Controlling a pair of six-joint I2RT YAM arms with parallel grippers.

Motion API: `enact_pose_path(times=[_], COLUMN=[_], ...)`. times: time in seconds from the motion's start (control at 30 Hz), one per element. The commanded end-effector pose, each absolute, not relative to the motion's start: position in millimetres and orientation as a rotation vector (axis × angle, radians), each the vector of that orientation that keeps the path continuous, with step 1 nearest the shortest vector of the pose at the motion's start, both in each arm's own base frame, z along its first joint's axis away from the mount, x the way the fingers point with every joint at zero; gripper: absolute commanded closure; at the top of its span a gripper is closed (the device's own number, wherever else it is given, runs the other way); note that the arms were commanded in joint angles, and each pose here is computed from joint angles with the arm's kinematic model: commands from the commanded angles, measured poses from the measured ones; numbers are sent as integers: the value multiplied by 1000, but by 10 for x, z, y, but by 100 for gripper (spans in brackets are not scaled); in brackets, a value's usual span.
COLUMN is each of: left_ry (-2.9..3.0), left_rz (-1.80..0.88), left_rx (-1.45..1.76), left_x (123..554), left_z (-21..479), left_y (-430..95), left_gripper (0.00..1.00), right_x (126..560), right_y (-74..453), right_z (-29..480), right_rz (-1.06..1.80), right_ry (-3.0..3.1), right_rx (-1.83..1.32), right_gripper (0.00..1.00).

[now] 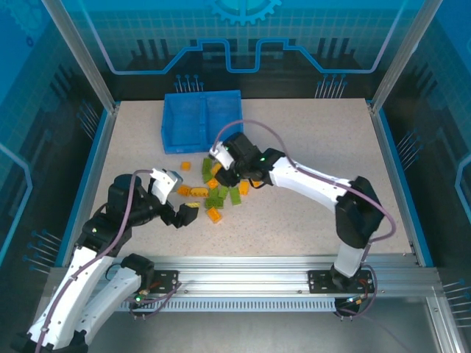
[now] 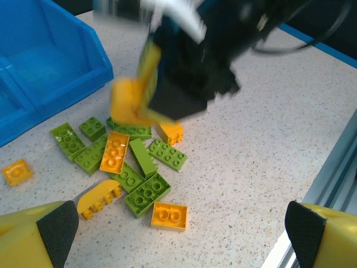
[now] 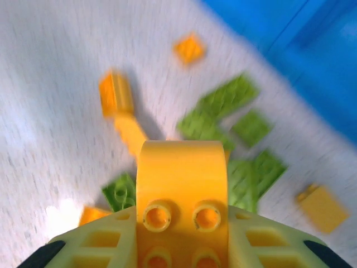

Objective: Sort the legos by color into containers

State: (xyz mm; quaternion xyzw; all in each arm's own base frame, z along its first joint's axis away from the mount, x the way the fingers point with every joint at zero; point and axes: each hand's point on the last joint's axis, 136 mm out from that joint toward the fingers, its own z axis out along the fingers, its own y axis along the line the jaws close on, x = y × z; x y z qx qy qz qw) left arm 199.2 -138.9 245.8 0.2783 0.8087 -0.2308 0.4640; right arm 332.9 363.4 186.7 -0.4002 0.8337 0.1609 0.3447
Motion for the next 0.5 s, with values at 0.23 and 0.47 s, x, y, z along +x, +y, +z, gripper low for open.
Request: enact_pose_path(times=[0.23, 0.47], left_ry=[1975, 1957], left_rz=[-422, -367], left_rx=[558, 526], left_x=[2102, 2095], left_z=[2482, 2493], left_y=[-1149, -1053], left_gripper=[1, 1], right_x=[5033, 5615], right_y=[3747, 3795], right_z=[2352, 1707], right_rz=[225, 140], right_ry=[2034, 2122], right_rx=[-608, -604], right_gripper=[69, 70])
